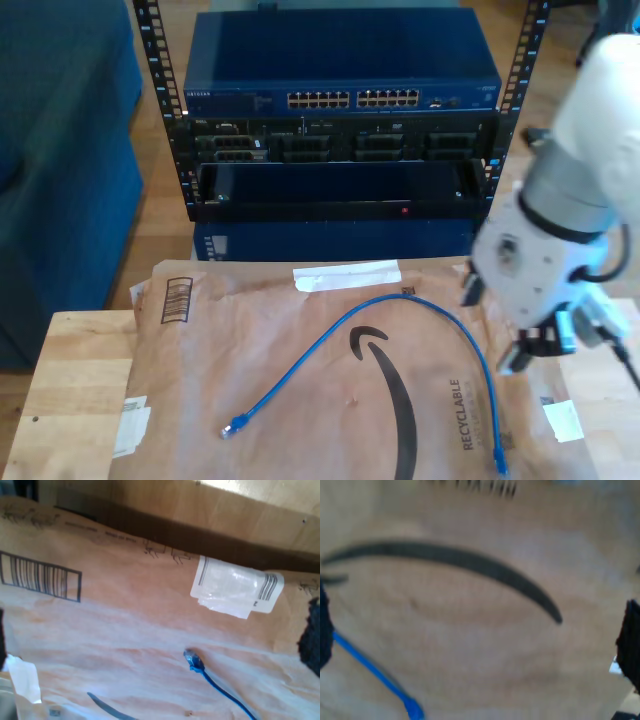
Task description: Grab the cable and plug it in
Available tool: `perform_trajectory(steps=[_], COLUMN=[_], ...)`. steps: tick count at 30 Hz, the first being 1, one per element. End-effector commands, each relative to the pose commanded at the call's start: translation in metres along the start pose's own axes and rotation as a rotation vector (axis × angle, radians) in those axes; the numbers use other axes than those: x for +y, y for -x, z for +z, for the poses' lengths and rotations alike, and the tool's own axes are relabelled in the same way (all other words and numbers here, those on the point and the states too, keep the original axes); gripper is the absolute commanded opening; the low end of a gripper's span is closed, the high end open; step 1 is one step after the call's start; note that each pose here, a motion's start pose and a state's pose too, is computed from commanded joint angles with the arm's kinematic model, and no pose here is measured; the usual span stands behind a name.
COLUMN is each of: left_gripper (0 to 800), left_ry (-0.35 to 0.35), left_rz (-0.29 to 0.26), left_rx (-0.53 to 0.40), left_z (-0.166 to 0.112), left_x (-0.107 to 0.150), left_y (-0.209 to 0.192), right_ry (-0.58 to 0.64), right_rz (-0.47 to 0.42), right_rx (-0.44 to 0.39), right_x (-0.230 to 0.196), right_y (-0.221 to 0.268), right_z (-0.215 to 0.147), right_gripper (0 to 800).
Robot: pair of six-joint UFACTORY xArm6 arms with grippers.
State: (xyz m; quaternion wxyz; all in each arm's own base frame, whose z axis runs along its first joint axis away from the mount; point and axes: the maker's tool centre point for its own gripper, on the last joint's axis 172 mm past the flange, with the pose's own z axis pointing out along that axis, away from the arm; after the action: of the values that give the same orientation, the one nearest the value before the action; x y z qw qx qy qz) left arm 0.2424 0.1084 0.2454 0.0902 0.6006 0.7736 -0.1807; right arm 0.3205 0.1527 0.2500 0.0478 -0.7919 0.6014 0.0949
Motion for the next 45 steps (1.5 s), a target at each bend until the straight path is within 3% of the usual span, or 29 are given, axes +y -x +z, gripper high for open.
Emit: perform_trajectory(steps=[8,14,17,19,25,32,41,45], left_gripper=[800,800,800,800,800,800,800,800], left_ry=[-0.039,-0.084,-0.102,-0.104,-0.136,-0.131,-0.131,-0.133], left_rz=[-0.02,-0.026,0.003,-0.006,-0.001,-0.003,-0.006,-0.006], left_rx=[-0.024,-0.039,-0.028,-0.025,0.007,0.011,0.012,0.012], left_z=[0.019,0.037,0.056,0.065,0.076,0.081,0.086,0.086], left_x=[-0.003,-0.001,-0.001,-0.001,0.001,0.003,0.002,0.002], left_y=[0.012,0.009,0.015,0.013,0.037,0.036,0.034,0.034], right_ry=[-0.024,0.002,-0.009,-0.007,0.026,0.038,0.032,0.031], right_rz=[-0.183,-0.262,-0.278,-0.284,-0.329,-0.348,-0.339,-0.338], right_rx=[0.014,0.034,0.038,0.04,0.054,0.067,0.073,0.072], right_x=[-0.03,-0.032,-0.043,-0.053,-0.058,-0.062,-0.071,-0.072], right_y=[0.073,0.118,0.127,0.133,0.154,0.158,0.154,0.155], right_z=[0.042,0.09,0.108,0.118,0.155,0.184,0.206,0.207], right_gripper=[796,794,794,794,789,752,670,586])
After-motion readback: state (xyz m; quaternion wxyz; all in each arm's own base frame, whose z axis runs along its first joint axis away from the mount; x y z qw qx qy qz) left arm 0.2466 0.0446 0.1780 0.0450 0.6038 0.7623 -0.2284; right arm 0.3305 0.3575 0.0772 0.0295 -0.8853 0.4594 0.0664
